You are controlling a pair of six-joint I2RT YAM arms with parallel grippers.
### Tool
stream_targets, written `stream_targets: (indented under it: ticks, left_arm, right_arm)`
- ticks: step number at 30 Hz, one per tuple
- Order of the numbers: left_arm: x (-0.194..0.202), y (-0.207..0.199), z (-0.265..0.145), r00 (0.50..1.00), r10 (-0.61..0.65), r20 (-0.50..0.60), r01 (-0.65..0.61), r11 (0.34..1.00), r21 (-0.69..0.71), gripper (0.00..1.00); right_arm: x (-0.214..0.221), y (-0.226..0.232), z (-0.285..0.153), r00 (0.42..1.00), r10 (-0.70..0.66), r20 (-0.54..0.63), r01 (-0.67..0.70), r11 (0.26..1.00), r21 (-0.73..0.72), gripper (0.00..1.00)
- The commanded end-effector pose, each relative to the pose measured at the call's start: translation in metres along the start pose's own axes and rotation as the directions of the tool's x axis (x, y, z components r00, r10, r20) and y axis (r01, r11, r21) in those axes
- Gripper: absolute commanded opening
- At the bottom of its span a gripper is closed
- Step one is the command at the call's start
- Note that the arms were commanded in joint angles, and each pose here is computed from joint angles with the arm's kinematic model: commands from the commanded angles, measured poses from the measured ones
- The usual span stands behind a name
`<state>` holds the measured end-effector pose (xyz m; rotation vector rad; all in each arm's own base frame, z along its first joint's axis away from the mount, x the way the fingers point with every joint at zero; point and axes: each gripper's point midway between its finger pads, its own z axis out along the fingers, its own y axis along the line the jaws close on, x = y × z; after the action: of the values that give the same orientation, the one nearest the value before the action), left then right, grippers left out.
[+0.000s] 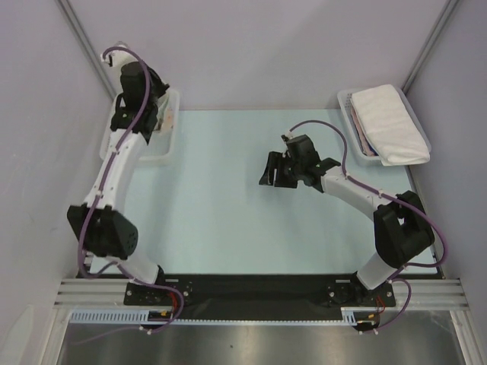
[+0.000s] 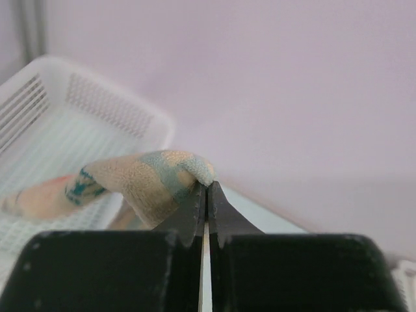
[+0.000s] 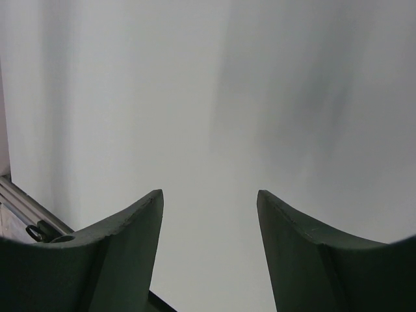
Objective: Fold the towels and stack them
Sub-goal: Grab crumpled towel, then move the towel to the center of the board
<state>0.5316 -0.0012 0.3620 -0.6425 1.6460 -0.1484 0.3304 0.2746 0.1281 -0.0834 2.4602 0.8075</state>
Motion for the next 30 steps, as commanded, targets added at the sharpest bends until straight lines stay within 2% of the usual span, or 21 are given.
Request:
stream_targets:
  ticks: [1,2,3,8,11,12,14,15,17,18,20,21,22,24,25,26,29,30]
  left_arm:
    - [-0.030,-0.046,-0.057,0.992,0.024,0.127,-0.039,0.992,0.119,0.00]
    - [-0.043,-0.057,-0.083,0.987,0.011,0.160,-0.037,0.986,0.162,0.00]
    - [-0.018,-0.071,-0.097,0.992,0.017,0.123,-0.042,0.979,0.200,0.00]
    - [0.023,-0.109,-0.174,0.995,-0.074,0.059,0.050,0.939,0.342,0.00]
    - [0.073,-0.145,-0.232,1.000,-0.018,-0.017,0.023,0.902,0.430,0.00]
    - [0.091,-0.142,-0.237,0.998,0.013,-0.054,0.011,0.906,0.424,0.00]
    - [0.109,-0.141,-0.250,0.987,-0.049,-0.151,0.113,0.886,0.449,0.00]
    - [0.144,-0.127,-0.252,0.974,-0.009,-0.226,0.112,0.888,0.447,0.00]
    - [0.160,-0.109,-0.256,0.956,-0.055,-0.288,0.176,0.892,0.416,0.00]
    - [0.193,-0.084,-0.252,0.943,-0.017,-0.331,0.147,0.917,0.371,0.00]
    - [0.216,-0.052,-0.239,0.923,-0.031,-0.383,0.155,0.942,0.296,0.00]
    - [0.246,-0.021,-0.234,0.900,-0.004,-0.436,0.122,0.963,0.242,0.00]
    - [0.265,-0.014,-0.239,0.857,0.001,-0.515,0.153,0.954,0.257,0.10]
    - [0.289,0.015,-0.233,0.828,-0.014,-0.561,0.176,0.956,0.236,0.22]
    - [0.295,0.018,-0.239,0.812,0.001,-0.584,0.185,0.948,0.258,0.36]
    - [0.294,0.019,-0.243,0.817,0.026,-0.576,0.177,0.939,0.294,0.42]
    - [0.302,0.026,-0.255,0.791,0.071,-0.607,0.167,0.931,0.326,0.51]
    - [0.303,0.031,-0.261,0.781,0.077,-0.620,0.163,0.933,0.321,0.51]
  right_arm:
    - [-0.033,0.019,-0.013,0.994,-0.012,0.106,0.016,0.999,-0.037,0.65]
    - [-0.036,0.019,-0.016,0.993,-0.009,0.118,0.012,1.000,-0.027,0.65]
    - [-0.039,0.017,-0.019,0.991,-0.003,0.133,0.005,1.000,-0.017,0.64]
    - [-0.070,0.005,-0.061,0.958,0.035,0.285,-0.056,0.996,0.064,0.65]
    - [-0.078,-0.011,-0.082,0.930,0.056,0.363,-0.103,0.988,0.111,0.65]
    - [-0.079,-0.014,-0.092,0.919,0.063,0.390,-0.117,0.986,0.117,0.65]
    - [-0.081,-0.021,-0.105,0.900,0.062,0.432,-0.133,0.981,0.138,0.66]
    - [-0.082,-0.020,-0.115,0.886,0.063,0.460,-0.140,0.981,0.134,0.66]
    - [-0.073,-0.030,-0.116,0.881,0.059,0.470,-0.152,0.975,0.163,0.66]
    - [-0.070,-0.032,-0.117,0.880,0.057,0.471,-0.150,0.975,0.164,0.67]
    - [-0.058,-0.040,-0.109,0.895,0.052,0.444,-0.149,0.971,0.187,0.67]
    - [-0.053,-0.042,-0.106,0.903,0.041,0.428,-0.138,0.970,0.198,0.67]
    - [-0.041,-0.050,-0.098,0.915,0.035,0.402,-0.134,0.966,0.220,0.67]
    - [-0.028,-0.055,-0.091,0.926,0.021,0.376,-0.118,0.964,0.236,0.67]
    - [-0.024,-0.056,-0.086,0.930,0.023,0.366,-0.114,0.966,0.231,0.67]
    - [-0.011,-0.064,-0.079,0.943,0.020,0.333,-0.107,0.964,0.245,0.66]
    - [0.010,-0.072,-0.058,0.966,-0.003,0.259,-0.067,0.963,0.260,0.66]
    - [0.016,-0.075,-0.050,0.971,-0.012,0.237,-0.051,0.965,0.258,0.66]
